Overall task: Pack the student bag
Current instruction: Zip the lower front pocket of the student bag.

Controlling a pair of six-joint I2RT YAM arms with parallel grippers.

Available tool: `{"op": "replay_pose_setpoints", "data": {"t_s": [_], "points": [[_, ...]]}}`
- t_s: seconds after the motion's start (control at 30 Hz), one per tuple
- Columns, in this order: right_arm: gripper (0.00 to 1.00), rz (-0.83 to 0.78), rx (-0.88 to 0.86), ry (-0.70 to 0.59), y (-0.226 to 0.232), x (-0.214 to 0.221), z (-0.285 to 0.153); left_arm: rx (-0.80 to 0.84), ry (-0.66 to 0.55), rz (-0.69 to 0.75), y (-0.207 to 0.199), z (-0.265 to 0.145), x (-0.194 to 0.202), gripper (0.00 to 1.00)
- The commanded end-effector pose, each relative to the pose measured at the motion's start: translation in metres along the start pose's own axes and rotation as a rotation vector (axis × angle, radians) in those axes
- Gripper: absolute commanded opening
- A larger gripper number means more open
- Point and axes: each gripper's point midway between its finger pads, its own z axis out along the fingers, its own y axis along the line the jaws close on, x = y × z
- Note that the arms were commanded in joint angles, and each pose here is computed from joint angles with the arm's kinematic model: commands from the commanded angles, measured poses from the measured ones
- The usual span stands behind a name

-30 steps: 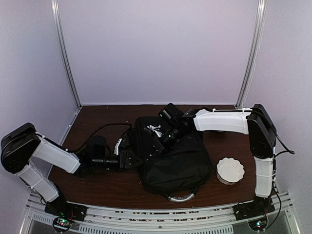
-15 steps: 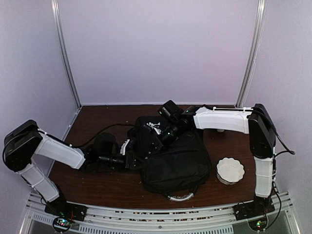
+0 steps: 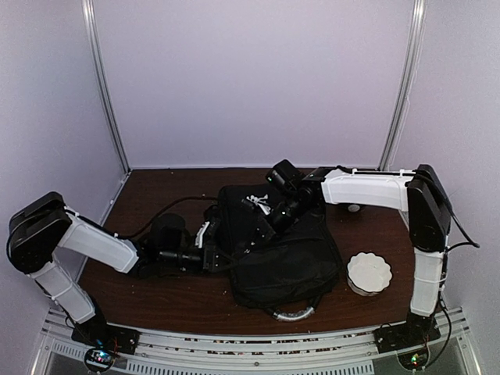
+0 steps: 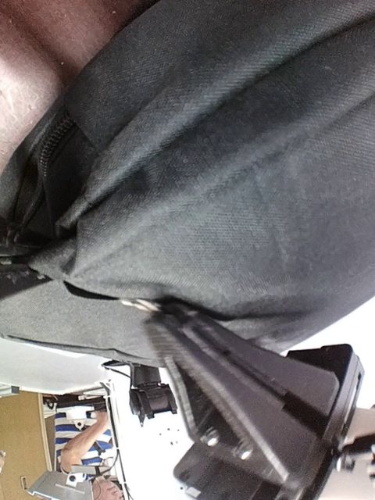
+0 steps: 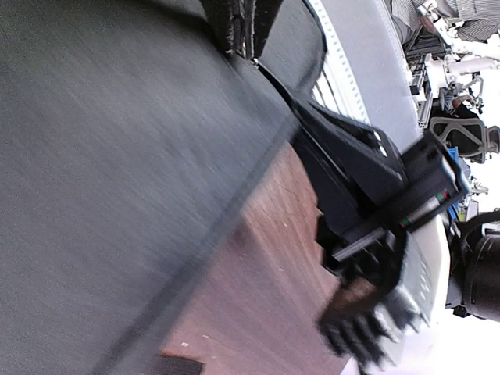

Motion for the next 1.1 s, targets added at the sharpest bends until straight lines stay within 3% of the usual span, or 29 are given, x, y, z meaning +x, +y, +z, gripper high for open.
{"op": "replay_pose_setpoints", "data": {"t_s": [0.0,0.5,1.07], "points": [[0.00,0.047,0.146,-0.005,-0.048,0.013,-0.041,0.006,-0.035,-0.003,0.005,-0.005,0.000,0.00],[0.00,0.146,0.267,-0.016,-0.111,0.046,-0.100,-0.037,-0.038,-0.021,0.022,-0.008,0.004,0.00],[0.00,0.220,0.366,-0.067,-0.148,0.071,-0.141,-0.086,-0.003,-0.018,0.033,-0.012,0.014,0.00]]}}
